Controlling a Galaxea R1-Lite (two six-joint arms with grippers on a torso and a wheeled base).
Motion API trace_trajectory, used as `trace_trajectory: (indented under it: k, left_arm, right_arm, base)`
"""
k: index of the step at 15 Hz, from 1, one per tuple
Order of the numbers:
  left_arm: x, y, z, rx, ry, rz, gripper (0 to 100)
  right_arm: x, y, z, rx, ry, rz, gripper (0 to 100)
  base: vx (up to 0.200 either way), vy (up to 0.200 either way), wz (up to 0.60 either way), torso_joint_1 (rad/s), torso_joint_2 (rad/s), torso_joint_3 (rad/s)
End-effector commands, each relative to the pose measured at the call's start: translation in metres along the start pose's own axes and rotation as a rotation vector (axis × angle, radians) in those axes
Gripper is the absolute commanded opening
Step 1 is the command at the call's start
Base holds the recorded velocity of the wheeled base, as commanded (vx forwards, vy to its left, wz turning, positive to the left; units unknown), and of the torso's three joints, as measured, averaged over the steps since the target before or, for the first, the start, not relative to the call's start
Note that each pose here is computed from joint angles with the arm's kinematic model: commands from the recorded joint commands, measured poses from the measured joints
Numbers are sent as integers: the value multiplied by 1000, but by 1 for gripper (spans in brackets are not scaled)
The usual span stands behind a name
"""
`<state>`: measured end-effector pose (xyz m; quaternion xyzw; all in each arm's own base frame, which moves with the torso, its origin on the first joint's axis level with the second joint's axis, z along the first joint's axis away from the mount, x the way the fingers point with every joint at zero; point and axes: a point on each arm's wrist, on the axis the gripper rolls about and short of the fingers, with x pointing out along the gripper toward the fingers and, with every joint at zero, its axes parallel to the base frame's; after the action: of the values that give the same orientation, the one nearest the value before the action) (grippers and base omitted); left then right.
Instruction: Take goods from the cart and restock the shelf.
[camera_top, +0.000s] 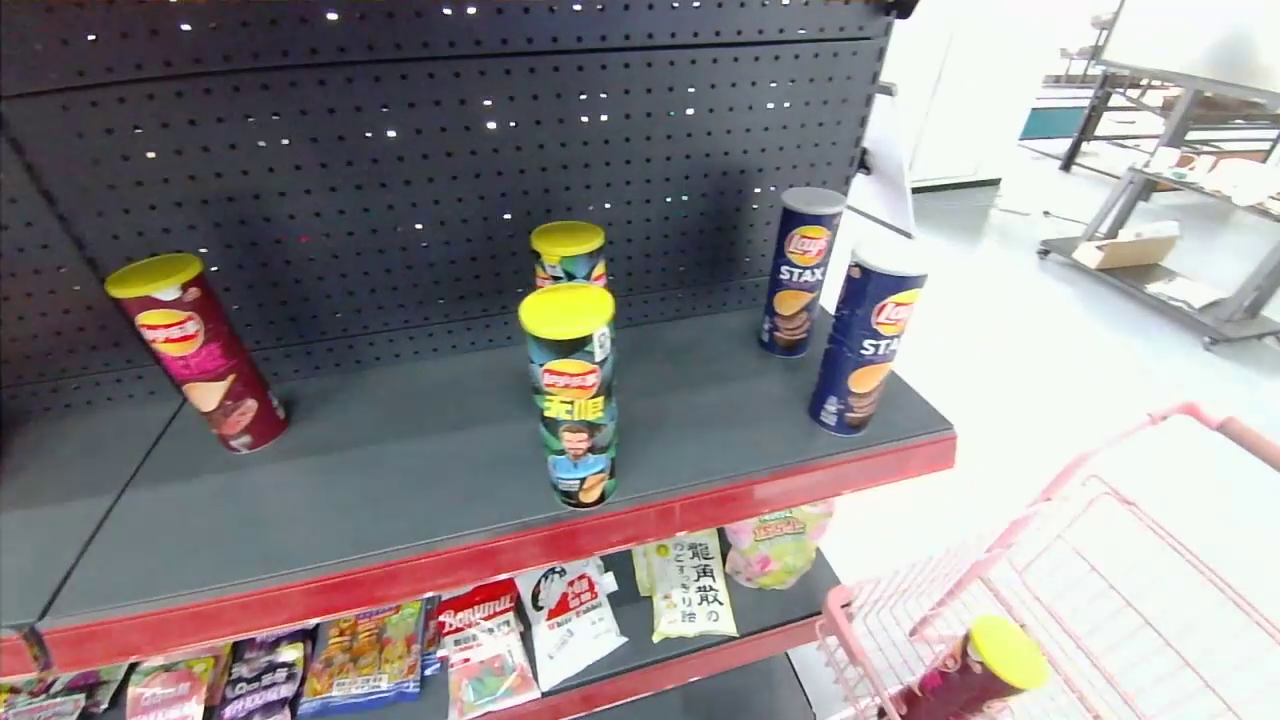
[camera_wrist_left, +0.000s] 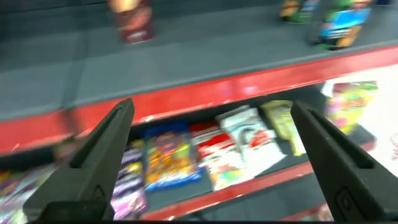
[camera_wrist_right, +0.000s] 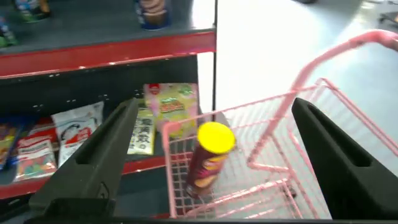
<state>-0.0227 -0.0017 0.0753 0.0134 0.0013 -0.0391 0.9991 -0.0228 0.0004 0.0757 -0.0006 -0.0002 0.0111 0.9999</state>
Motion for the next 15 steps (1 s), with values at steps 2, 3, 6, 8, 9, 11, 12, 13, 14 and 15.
trace_trajectory:
  k: [2, 3, 6, 8, 9, 11, 12, 13, 14, 15]
  left_arm:
    - [0, 0, 0, 1, -1, 0, 100]
    - [0, 0, 0, 1, -1, 0, 100]
    - [0, 0, 0, -1, -1, 0, 100]
    - [0, 0, 0, 1, -1, 0, 100]
    - [0, 0, 0, 1, -1, 0, 100]
    - [0, 0, 0, 1, -1, 0, 100]
    - [0, 0, 0, -1, -1, 0, 100]
    - [0, 0, 0, 1, -1, 0, 100]
    - [0, 0, 0, 1, -1, 0, 100]
    - [0, 0, 0, -1, -1, 0, 100]
  right_arm:
    - [0, 0, 0, 0, 0, 1, 100]
    - [0, 0, 0, 0, 0, 1, 100]
    - [0, 0, 0, 0, -1, 1, 100]
    - [0, 0, 0, 0, 0, 1, 100]
    - [0, 0, 0, 0, -1, 1, 100]
    - [0, 0, 0, 1, 0, 4, 100]
    - [0, 0, 0, 1, -1, 4, 100]
    - [0, 0, 0, 0, 0, 2, 100]
    - [0, 0, 0, -5, 2, 5, 100]
    - [0, 0, 1, -5, 5, 9, 100]
  base:
    - [0, 0, -600, 2, 5, 2]
    - [0, 0, -600, -2, -2, -2]
    - [0, 0, -600, 9, 2, -1]
    - [0, 0, -600, 5, 2, 0]
    - [0, 0, -600, 7, 7, -2]
    - [0, 0, 0, 0, 0, 0]
    - [0, 0, 0, 0, 0, 0]
    - [0, 0, 0, 0, 0, 0]
    - [0, 0, 0, 0, 0, 0]
    - [0, 0, 0, 0, 0, 0]
